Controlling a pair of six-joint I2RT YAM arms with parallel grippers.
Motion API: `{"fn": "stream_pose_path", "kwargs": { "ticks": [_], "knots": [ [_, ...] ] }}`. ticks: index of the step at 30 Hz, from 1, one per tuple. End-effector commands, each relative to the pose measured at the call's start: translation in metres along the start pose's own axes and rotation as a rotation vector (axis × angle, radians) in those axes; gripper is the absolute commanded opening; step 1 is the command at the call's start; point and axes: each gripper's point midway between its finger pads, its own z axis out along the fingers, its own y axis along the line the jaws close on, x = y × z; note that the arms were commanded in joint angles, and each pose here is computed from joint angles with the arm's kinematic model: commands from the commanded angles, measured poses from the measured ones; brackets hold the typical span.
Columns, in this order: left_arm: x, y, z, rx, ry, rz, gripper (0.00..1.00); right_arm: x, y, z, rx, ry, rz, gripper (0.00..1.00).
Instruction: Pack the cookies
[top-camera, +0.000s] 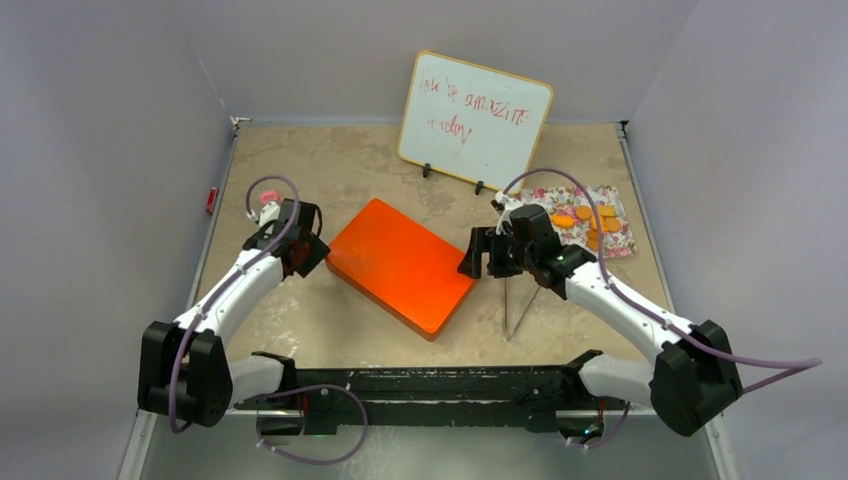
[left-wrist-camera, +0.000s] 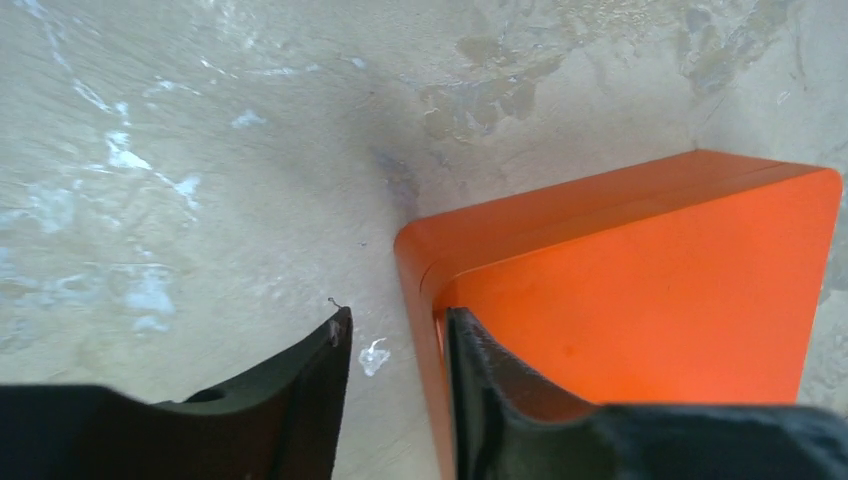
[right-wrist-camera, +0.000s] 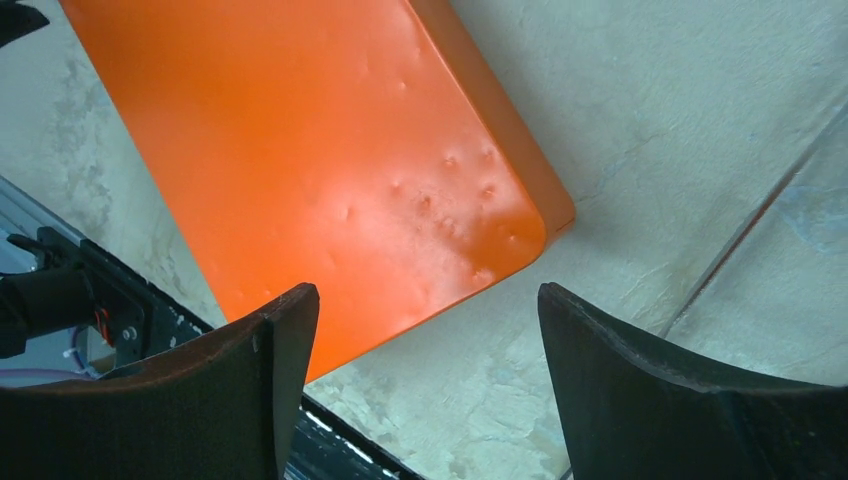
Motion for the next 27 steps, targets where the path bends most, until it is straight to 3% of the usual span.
{"fn": "stream_pose_path", "kwargs": {
  "ticks": [1,11,20,27],
  "knots": [
    [-0.028,-0.005,-0.029,0.026,-0.082,0.112,0.41,-0.029,0.008,-0.022,0.017,-0.114,-0.058,0.84],
    [-0.069,-0.046,-0.083,0.273,-0.251,0.298,0.65,-0.057,-0.028,-0.066,0.256,-0.308,-0.11,0.96],
    [-0.112,-0.065,-0.156,0.435,-0.491,0.392,0.74,-0.089,-0.055,-0.151,0.489,-0.586,-0.143,0.99],
    [-0.152,-0.06,-0.23,0.495,-0.715,0.333,0.75,-0.108,-0.061,-0.237,0.636,-0.804,-0.166,0.99]
  ]
}}
